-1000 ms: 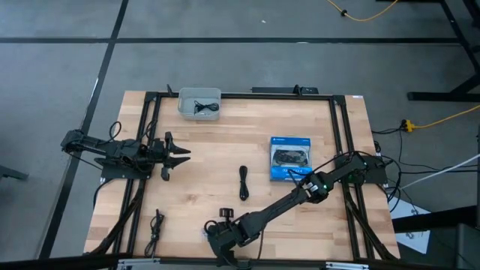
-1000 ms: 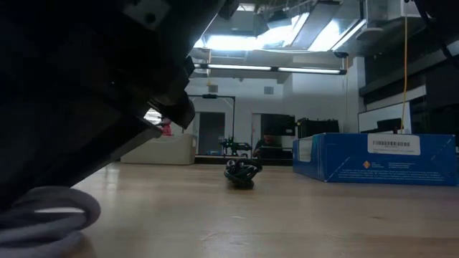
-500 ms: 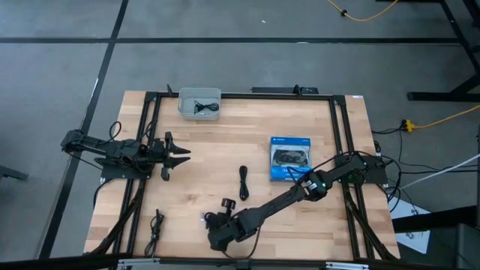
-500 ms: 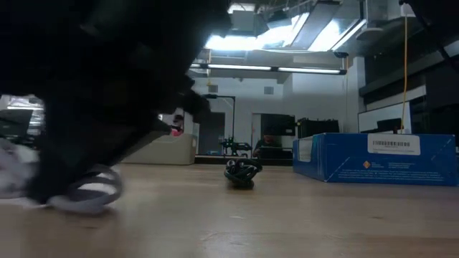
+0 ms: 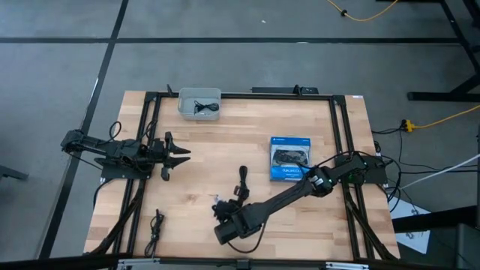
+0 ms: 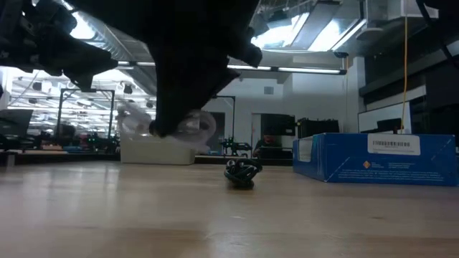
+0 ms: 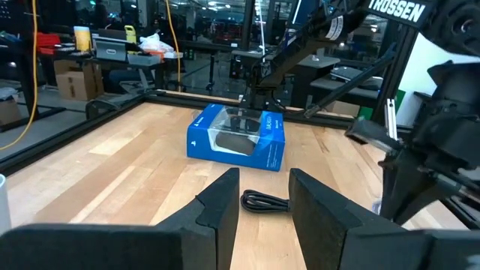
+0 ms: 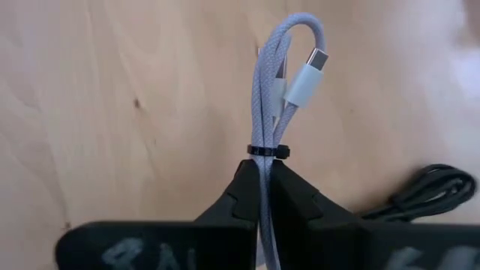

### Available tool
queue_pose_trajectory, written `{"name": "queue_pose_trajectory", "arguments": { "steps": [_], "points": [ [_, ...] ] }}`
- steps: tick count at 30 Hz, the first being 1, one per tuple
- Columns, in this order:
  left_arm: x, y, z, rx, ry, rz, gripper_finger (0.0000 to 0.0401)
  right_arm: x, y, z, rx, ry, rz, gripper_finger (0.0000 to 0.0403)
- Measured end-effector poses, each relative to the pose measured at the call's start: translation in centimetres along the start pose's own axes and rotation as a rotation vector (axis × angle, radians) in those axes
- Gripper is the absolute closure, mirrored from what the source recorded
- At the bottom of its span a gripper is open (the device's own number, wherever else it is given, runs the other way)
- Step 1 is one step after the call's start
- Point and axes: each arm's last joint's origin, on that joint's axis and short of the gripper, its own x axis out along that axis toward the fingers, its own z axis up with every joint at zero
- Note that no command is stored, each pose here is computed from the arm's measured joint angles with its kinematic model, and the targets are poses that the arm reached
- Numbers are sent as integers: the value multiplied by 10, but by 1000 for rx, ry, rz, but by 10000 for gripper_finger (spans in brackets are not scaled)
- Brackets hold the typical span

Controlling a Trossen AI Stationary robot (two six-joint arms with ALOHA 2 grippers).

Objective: Pick and place USB-C Cables
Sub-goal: Put the light purple charger cable into the gray bin

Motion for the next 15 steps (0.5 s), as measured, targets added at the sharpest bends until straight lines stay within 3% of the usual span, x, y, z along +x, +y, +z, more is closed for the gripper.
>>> {"name": "queue_pose_trajectory", "arguments": {
  "steps": [10, 15],
  "points": [
    [0, 0, 0, 0, 0, 0, 291, 4, -10, 6, 5, -53, -95, 386],
    [0, 0, 0, 0, 0, 0, 291, 4, -11, 8, 11, -50, -91, 386]
  ]
}}
